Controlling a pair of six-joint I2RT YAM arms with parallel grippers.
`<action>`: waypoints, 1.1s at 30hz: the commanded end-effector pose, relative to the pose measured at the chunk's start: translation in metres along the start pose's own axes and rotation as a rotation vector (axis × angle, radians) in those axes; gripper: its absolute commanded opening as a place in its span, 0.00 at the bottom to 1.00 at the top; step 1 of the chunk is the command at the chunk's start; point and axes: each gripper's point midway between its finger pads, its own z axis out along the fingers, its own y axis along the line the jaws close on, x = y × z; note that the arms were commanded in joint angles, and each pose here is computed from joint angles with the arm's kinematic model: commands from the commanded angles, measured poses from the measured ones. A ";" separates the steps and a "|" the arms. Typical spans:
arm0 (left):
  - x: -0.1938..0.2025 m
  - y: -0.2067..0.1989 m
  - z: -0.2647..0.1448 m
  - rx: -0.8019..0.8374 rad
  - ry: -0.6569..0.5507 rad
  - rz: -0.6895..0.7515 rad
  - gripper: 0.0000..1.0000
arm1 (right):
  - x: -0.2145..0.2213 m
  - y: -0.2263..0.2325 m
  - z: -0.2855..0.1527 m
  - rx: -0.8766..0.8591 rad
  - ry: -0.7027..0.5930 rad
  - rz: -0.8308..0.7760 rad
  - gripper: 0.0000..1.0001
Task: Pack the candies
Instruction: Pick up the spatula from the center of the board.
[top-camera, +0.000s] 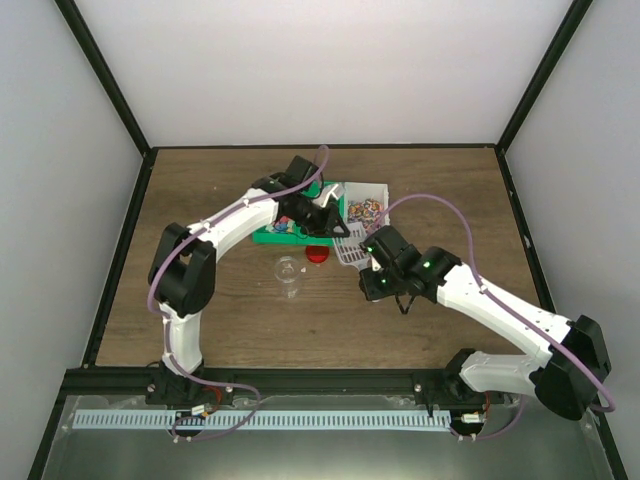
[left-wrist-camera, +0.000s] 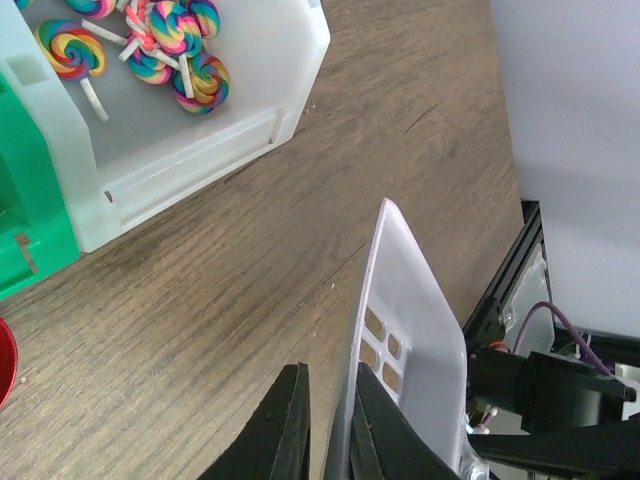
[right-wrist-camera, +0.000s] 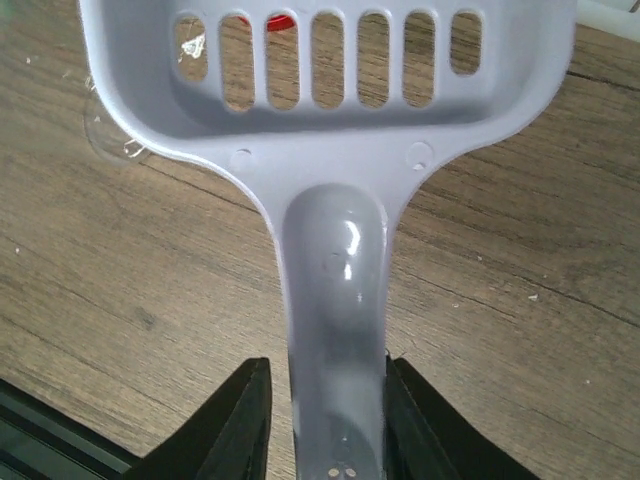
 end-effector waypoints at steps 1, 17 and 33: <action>-0.005 -0.018 -0.010 0.043 -0.041 0.028 0.04 | -0.018 0.015 -0.016 -0.070 -0.064 0.024 0.37; -0.048 -0.051 -0.042 0.287 -0.169 0.095 0.04 | -0.073 0.004 -0.084 -0.513 -0.277 0.286 0.93; -0.055 -0.064 -0.050 0.363 -0.164 0.125 0.04 | -0.074 0.003 -0.088 -0.691 -0.299 0.362 0.65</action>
